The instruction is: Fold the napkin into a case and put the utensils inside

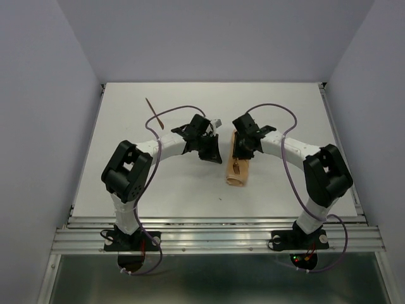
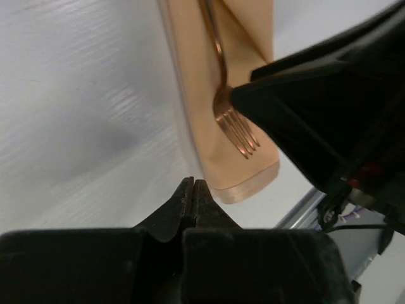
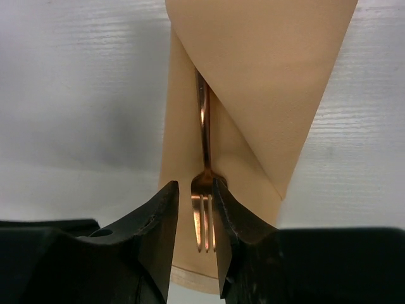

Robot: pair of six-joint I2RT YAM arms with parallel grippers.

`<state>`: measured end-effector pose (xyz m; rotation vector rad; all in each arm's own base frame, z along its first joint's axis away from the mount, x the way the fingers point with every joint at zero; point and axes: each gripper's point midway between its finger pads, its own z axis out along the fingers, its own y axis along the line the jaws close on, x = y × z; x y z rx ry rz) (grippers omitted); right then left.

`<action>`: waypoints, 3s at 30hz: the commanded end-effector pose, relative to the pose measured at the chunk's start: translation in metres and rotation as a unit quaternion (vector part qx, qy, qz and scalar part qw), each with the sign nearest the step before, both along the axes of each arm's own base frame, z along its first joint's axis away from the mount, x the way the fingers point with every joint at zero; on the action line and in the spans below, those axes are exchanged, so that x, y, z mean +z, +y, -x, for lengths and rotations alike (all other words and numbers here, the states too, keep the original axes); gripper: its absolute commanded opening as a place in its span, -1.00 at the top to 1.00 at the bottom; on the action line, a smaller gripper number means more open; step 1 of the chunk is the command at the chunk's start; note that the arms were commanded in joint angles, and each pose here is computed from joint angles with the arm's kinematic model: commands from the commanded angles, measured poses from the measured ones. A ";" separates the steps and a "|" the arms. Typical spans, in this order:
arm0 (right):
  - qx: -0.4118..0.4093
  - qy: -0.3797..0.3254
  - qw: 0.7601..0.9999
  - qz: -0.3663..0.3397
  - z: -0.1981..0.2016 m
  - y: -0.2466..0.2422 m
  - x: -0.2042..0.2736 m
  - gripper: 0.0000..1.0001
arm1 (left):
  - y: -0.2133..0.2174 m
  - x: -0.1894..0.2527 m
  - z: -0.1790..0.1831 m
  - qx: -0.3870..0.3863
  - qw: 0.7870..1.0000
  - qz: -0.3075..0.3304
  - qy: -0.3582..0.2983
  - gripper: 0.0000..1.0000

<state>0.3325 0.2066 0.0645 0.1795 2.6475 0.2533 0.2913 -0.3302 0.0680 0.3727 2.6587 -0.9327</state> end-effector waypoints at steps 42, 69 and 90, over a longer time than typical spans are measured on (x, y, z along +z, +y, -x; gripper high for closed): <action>-0.056 -0.012 0.998 0.023 -0.013 -0.003 -0.019 0.91 | -0.038 -0.026 0.058 -0.061 0.988 0.128 0.068 1.00; -0.106 -0.004 0.994 0.033 -0.006 -0.011 -0.008 0.99 | -0.044 -0.046 0.067 -0.051 0.988 0.104 0.097 1.00; -0.179 0.007 0.981 0.068 0.012 -0.032 -0.003 0.99 | -0.042 -0.052 0.066 -0.020 0.990 0.091 0.101 1.00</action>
